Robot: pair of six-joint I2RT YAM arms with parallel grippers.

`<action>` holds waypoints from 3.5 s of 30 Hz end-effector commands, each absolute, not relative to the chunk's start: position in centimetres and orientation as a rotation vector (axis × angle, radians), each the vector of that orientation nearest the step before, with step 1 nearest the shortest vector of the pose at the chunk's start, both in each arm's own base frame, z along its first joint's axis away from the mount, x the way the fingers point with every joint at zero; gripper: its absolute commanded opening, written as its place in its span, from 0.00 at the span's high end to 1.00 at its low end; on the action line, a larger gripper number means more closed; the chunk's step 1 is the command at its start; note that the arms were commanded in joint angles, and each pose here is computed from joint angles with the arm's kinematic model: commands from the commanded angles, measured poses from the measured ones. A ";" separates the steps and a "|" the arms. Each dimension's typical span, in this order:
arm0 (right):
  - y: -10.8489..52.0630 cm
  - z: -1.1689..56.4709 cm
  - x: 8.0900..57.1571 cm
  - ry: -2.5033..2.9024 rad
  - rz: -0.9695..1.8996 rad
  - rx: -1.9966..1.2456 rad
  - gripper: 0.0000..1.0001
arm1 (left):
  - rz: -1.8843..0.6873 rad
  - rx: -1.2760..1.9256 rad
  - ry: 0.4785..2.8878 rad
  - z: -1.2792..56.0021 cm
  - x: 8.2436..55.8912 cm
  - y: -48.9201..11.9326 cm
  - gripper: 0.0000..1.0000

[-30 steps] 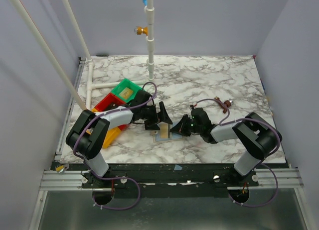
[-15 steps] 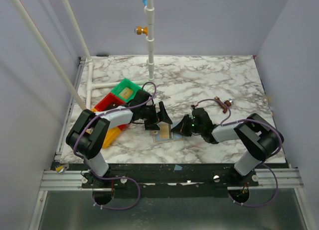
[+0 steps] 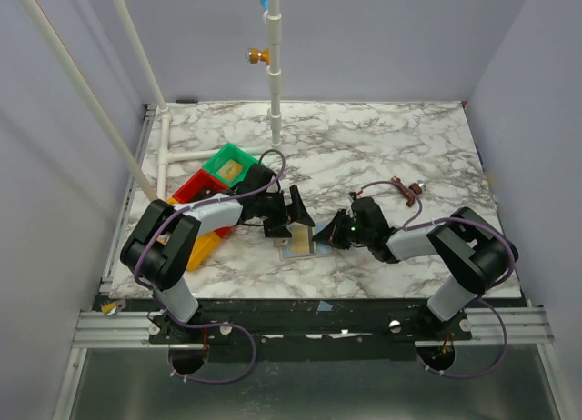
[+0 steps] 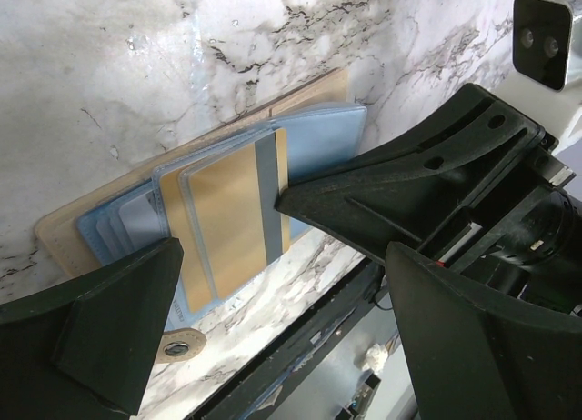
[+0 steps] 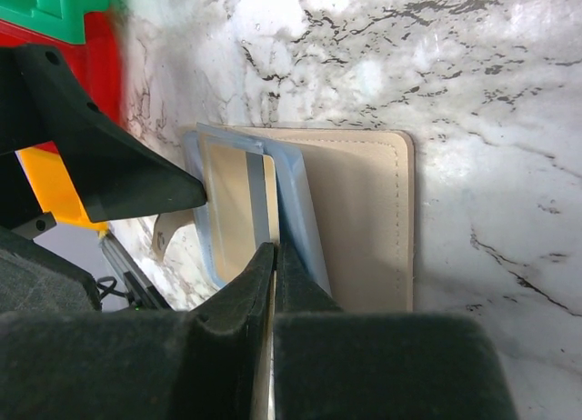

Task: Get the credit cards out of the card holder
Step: Remove the credit card from the card holder, then place the credit card in the storage box.

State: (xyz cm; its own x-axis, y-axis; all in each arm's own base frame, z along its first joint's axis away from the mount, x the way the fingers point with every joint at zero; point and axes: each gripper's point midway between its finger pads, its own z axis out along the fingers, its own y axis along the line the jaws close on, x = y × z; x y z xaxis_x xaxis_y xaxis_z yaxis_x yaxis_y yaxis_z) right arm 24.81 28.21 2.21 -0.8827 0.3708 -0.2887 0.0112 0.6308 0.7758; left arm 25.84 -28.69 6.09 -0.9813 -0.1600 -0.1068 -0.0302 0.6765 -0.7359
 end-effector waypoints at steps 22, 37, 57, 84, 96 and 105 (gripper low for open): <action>28.0 0.8 24.2 2.481 1.136 0.273 0.98 | -1.116 -0.018 2.777 6.0 25.0 -30.4 0.01; 27.3 1.3 24.5 2.463 1.084 0.293 0.98 | -0.833 -0.104 2.866 2.5 25.3 -27.6 0.01; 25.9 1.3 24.4 2.454 1.049 0.313 0.98 | -0.794 -0.133 2.889 1.7 25.3 -26.9 0.01; 22.9 4.5 25.0 2.364 1.021 0.293 0.99 | -0.876 -0.096 2.833 4.0 26.0 -27.7 0.01; 23.4 7.0 25.7 2.320 1.054 0.272 0.99 | -0.993 -0.030 2.714 9.5 27.3 -28.8 0.02; 24.3 9.9 26.3 2.273 1.143 0.255 0.99 | -1.146 0.001 2.635 12.2 27.2 -29.6 0.02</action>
